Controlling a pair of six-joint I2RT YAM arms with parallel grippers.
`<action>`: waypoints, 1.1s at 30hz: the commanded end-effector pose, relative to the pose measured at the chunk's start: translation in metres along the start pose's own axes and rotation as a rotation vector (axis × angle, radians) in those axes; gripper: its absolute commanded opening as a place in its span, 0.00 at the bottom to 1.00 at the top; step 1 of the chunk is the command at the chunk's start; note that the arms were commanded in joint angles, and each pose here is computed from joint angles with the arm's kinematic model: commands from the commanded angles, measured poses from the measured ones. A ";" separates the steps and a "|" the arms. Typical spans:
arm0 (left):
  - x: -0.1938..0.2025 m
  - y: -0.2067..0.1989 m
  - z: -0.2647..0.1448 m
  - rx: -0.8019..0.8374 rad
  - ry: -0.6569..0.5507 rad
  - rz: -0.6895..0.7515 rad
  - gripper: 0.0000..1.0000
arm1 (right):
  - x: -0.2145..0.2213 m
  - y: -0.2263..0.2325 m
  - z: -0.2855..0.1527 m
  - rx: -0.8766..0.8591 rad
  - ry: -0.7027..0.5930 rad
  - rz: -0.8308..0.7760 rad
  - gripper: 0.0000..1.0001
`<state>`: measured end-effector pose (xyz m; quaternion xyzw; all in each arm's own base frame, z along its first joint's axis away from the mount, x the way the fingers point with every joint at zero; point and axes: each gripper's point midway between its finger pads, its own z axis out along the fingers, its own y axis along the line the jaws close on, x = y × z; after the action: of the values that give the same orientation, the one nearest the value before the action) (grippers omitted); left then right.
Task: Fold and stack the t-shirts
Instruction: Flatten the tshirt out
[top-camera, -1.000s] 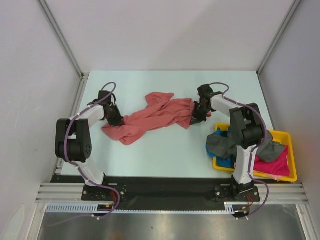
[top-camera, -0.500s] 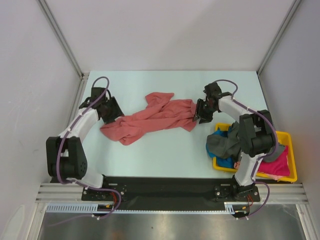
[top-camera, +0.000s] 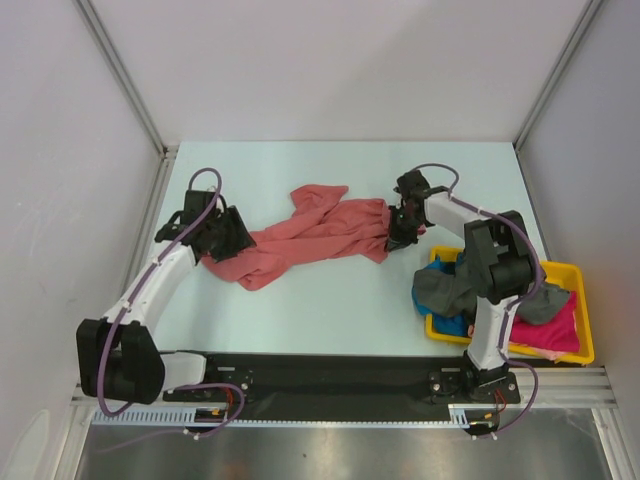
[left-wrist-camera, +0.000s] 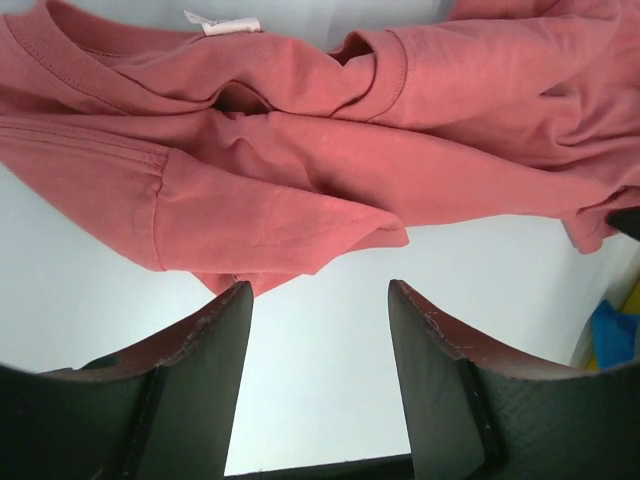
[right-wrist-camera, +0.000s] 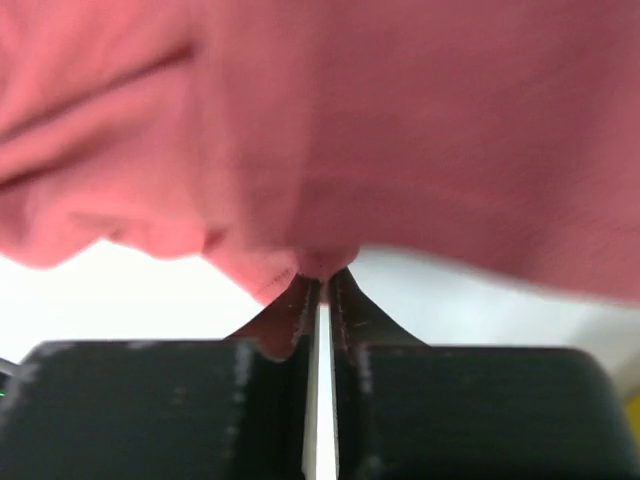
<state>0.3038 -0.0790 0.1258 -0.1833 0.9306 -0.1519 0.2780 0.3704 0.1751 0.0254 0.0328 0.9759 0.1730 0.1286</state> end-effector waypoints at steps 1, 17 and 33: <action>-0.001 -0.002 -0.015 0.014 -0.038 -0.001 0.62 | -0.001 0.031 -0.046 0.042 -0.074 -0.140 0.00; 0.012 0.001 -0.027 0.017 -0.028 -0.003 0.61 | 0.142 0.038 -0.101 0.177 -0.038 -0.288 0.62; 0.025 -0.037 -0.017 0.122 0.018 0.085 0.51 | 0.038 0.044 -0.057 -0.076 -0.141 0.296 0.32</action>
<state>0.2742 -0.1007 0.1290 -0.1571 0.9341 -0.1731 0.2699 0.2777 0.1895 0.0670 0.1714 0.9550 0.2070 0.1256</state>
